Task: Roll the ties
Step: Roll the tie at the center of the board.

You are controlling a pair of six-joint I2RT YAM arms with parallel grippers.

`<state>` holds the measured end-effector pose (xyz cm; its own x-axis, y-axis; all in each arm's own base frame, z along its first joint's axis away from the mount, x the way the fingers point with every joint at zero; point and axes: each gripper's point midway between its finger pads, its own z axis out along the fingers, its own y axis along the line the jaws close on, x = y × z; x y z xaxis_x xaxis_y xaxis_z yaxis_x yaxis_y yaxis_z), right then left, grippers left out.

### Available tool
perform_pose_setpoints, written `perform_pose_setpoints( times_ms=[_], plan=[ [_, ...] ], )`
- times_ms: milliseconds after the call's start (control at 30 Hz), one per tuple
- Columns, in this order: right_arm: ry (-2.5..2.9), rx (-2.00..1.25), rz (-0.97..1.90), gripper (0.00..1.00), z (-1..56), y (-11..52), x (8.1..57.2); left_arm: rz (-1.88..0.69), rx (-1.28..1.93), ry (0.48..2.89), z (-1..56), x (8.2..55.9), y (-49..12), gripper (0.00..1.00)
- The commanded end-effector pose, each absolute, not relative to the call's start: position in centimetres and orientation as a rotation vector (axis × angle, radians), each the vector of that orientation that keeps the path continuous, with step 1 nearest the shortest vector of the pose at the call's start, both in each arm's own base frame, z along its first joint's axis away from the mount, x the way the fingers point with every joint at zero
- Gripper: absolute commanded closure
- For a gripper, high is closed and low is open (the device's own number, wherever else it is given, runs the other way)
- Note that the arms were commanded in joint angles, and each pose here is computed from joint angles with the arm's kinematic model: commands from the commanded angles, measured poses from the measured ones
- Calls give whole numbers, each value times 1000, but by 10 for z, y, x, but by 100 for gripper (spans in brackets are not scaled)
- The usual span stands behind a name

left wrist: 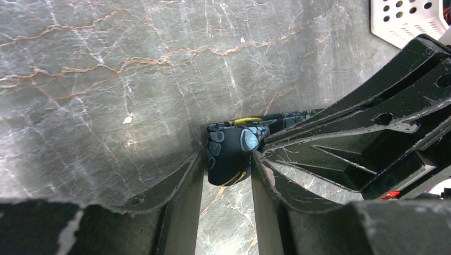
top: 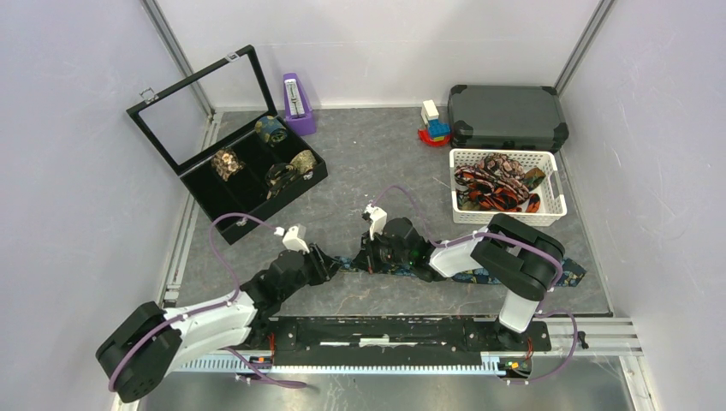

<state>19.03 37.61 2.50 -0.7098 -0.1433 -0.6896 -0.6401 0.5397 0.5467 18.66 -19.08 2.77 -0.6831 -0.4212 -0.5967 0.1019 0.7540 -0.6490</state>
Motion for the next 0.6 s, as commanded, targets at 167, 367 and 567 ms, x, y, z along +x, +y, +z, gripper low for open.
perform_pose_setpoints(
  times_ms=[167,367,567],
  plan=[
    [2346,-680,978,100,-18,347,177,-887,-137,2131,30,189,-198,58],
    [2347,-682,979,100,-18,348,177,-898,-110,2115,28,188,-198,60],
    [2347,-683,978,100,-18,349,178,-908,-74,2118,28,190,-204,64]
  ],
)
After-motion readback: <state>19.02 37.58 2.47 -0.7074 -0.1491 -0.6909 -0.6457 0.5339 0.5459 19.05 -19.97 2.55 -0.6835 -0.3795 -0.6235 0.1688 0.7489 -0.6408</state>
